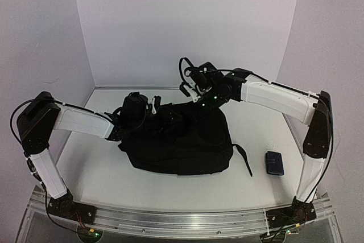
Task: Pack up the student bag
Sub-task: Place the stationery in the student bag, then pick up the personal item from the center of the board.
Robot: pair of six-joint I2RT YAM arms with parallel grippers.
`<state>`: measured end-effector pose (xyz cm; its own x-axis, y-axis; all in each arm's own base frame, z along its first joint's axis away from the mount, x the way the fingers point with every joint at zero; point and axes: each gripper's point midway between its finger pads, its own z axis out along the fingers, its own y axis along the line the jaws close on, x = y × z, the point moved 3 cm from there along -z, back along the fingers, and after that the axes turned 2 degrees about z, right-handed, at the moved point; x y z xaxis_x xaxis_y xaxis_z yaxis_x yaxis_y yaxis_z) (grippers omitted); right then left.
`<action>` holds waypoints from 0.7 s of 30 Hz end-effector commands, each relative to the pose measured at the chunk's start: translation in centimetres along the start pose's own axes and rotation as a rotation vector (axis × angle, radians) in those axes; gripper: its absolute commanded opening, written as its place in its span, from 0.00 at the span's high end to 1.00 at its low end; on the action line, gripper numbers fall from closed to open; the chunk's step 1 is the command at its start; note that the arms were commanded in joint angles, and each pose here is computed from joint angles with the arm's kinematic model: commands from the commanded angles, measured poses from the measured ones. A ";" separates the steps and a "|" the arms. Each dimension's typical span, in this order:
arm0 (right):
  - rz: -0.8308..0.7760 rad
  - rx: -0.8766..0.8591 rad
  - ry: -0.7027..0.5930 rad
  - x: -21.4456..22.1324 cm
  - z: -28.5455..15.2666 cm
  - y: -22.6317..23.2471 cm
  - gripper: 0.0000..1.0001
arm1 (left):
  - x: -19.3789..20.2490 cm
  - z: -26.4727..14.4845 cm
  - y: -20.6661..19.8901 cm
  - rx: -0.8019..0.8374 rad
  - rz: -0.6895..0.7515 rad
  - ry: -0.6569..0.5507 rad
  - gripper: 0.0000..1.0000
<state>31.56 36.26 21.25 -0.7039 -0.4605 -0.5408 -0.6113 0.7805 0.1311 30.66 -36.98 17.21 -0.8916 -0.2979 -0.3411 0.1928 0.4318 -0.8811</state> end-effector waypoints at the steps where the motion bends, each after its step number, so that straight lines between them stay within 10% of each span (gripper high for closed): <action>1: 0.002 -0.030 -0.046 -0.6 -2.5 0.0 1.00 | -1.1 -3.2 -2.6 0.008 0.099 -0.072 0.45; 14: -0.028 -0.059 -0.091 -0.4 -7.7 -4.3 0.12 | -2.1 -9.7 -4.7 -0.132 0.254 -0.148 0.06; 21: 0.130 0.165 0.080 8.8 -9.5 -16.4 0.02 | -2.2 -11.6 -4.2 -0.200 0.275 -0.182 0.00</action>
<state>33.48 23.15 25.58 -0.7226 -0.3687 -0.5847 -0.5389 0.8302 0.1425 27.42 -29.86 24.45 -0.7663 -0.2849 -0.5758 0.3111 0.6196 -0.7206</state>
